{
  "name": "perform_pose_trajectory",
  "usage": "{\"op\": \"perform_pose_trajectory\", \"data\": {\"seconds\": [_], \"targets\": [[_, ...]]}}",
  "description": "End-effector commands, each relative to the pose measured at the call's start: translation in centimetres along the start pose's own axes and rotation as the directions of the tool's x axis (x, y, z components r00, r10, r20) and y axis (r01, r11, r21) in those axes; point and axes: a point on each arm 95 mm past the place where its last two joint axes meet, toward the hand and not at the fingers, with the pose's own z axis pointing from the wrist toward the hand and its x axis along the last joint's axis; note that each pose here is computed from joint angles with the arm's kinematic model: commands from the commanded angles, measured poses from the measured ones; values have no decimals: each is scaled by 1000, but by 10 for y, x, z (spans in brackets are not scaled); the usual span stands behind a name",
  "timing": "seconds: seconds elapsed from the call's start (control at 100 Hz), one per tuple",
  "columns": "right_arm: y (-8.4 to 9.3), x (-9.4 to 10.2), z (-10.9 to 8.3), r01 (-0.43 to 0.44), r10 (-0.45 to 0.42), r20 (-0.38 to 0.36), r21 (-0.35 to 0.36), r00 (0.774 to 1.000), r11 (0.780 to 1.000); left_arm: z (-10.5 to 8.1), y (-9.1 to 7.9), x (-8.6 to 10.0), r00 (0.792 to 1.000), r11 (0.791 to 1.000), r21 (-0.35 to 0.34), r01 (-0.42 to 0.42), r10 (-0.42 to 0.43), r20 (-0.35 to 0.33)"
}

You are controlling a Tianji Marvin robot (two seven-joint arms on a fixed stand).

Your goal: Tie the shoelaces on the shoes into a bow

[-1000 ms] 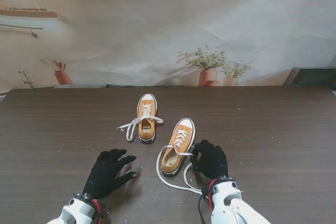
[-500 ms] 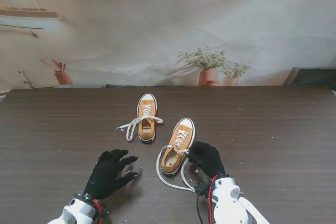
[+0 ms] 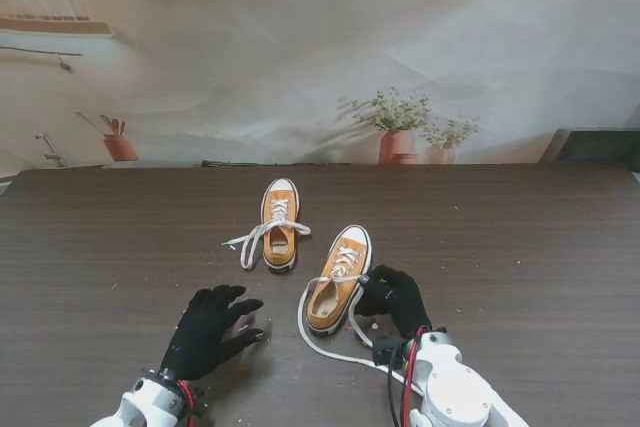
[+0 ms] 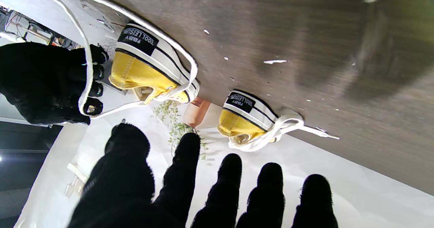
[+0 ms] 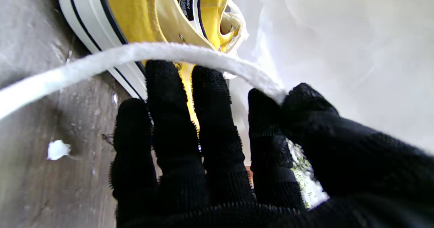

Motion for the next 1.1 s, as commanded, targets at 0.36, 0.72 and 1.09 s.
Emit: {"op": "perform_pose_trajectory", "data": {"seconds": [0.36, 0.72, 1.09], "targets": [[6, 8, -5, -134, 129, 89, 46, 988, 990, 1, 2, 3, 1000, 1000, -21, 5, -5, -13], [20, 13, -13, -64, 53, 90, 120, 994, 991, 6, 3, 15, 1000, 1000, -24, -5, 5, -28], [41, 20, -24, 196, -199, 19, 112, 980, 974, 22, -21, 56, 989, 997, 17, -75, 72, 129]]}}
